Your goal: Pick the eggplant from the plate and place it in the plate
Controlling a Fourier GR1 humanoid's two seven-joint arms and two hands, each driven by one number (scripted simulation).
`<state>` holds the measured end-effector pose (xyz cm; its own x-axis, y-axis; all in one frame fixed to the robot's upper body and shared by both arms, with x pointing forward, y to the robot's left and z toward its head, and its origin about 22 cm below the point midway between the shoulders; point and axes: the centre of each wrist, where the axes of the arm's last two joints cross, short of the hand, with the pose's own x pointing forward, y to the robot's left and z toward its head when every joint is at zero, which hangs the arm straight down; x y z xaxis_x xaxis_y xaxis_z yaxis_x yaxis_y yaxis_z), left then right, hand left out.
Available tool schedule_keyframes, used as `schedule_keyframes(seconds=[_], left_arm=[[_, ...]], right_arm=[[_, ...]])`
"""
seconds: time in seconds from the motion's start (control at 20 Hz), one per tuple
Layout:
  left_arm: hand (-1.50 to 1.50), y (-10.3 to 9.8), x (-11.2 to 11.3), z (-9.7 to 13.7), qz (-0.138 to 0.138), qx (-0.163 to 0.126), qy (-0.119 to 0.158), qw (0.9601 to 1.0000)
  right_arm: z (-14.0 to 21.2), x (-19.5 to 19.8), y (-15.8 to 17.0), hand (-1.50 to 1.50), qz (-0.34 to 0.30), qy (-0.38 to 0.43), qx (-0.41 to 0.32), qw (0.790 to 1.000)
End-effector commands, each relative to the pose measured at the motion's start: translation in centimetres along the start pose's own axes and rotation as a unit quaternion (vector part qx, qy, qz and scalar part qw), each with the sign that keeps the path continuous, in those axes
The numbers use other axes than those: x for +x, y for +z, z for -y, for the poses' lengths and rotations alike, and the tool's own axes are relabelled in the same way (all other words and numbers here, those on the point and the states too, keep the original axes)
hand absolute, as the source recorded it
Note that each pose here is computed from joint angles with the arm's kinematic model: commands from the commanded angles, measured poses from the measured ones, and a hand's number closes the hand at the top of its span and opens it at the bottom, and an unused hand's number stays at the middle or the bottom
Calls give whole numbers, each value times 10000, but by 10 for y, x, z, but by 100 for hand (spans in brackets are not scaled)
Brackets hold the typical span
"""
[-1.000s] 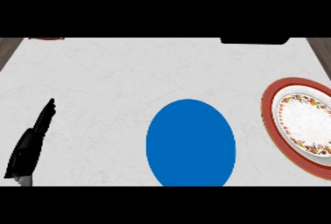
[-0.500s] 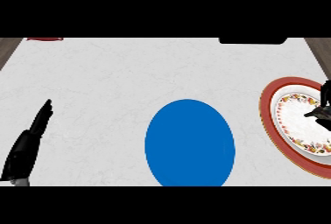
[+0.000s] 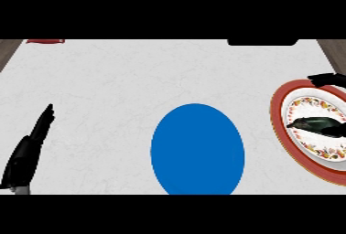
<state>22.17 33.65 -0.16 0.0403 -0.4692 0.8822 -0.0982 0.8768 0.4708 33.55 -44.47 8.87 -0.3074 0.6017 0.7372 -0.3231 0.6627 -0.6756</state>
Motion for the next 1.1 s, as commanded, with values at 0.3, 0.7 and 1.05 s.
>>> schedule_keyframes(seconds=[0.3,0.7,1.05], left_arm=[[0,2,-1,1,58,-42,-1,10000],[0,-1,3,7,153,-25,22,9999],[0,-10,12,12,255,-67,55,9996]], right_arm=[[64,-7,30,-150,-164,-1539,-1692,9733],[77,-33,96,-150,126,-2521,-2249,9411],[99,-23,125,-150,391,-2325,-2228,9459]])
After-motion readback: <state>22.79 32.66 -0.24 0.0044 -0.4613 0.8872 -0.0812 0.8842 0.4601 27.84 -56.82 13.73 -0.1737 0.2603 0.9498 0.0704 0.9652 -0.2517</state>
